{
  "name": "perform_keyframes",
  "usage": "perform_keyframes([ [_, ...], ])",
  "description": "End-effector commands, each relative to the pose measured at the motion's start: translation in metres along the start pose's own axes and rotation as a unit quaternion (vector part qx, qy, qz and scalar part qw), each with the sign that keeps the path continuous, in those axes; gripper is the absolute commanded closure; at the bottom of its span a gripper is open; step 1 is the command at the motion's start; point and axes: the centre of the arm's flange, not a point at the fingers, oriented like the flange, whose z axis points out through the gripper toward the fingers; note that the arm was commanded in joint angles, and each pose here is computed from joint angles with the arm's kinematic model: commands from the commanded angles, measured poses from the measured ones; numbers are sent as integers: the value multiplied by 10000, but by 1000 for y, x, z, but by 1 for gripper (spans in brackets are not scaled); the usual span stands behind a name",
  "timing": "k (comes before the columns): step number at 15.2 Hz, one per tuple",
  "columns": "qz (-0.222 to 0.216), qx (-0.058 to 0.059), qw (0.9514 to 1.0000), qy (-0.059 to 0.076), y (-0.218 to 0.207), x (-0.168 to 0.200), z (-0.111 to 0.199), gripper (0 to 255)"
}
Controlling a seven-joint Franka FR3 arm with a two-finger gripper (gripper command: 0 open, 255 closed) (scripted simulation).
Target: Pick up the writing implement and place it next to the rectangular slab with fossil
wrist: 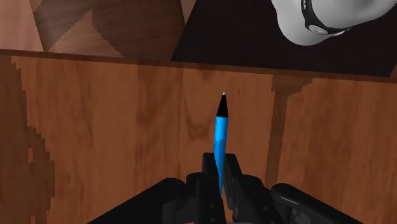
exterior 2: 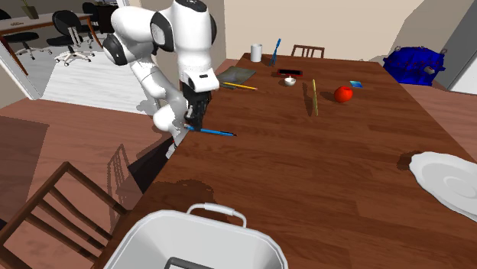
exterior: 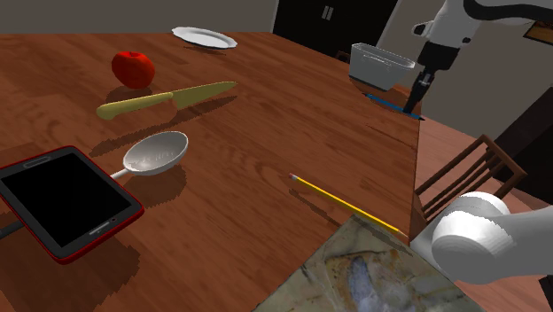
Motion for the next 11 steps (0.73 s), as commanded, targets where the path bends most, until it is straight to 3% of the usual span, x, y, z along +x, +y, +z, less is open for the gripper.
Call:
perform_keyframes([
  [1, 0, 1, 10000, -2, 1, -1, -11, 255],
  [6, 0, 1, 10000, -2, 1, -3, -32, 255],
  [11, 0, 1, 10000, -2, -65, -4, -34, 255],
])
